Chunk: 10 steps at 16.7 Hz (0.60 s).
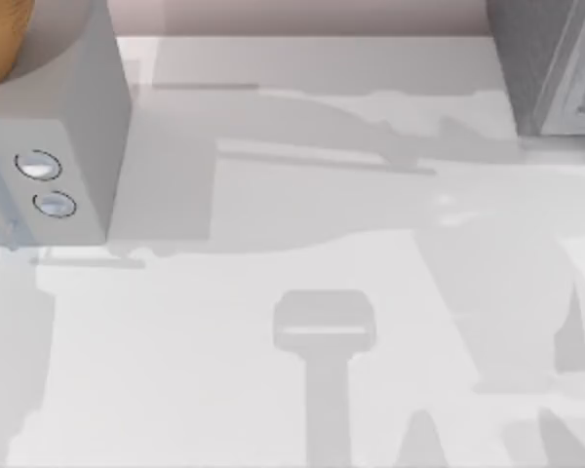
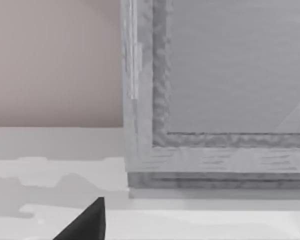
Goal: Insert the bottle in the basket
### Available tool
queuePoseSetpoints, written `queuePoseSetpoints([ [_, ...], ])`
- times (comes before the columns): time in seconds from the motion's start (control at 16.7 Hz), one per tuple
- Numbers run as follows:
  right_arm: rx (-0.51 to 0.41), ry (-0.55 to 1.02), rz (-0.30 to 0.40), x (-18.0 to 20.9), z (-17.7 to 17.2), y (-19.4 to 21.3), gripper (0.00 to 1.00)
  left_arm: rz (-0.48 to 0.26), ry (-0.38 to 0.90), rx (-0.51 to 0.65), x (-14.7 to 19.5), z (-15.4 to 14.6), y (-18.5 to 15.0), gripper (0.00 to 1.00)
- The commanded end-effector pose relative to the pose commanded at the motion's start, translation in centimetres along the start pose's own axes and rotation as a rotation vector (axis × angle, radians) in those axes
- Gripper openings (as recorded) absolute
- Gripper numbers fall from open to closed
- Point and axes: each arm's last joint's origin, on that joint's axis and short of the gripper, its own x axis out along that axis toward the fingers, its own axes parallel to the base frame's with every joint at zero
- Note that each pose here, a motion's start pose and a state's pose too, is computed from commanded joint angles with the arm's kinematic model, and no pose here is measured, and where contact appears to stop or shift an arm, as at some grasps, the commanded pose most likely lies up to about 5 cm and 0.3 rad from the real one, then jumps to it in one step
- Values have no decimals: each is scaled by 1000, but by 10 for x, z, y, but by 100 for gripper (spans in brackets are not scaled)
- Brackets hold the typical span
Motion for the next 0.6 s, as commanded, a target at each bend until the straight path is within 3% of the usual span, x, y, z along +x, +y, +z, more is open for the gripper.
queuePoseSetpoints([
  [0.24,0,0,0,0,0,0,100,0,0,0,0,0,0,98],
  [0.6,0,0,0,0,0,0,100,0,0,0,0,0,0,100],
])
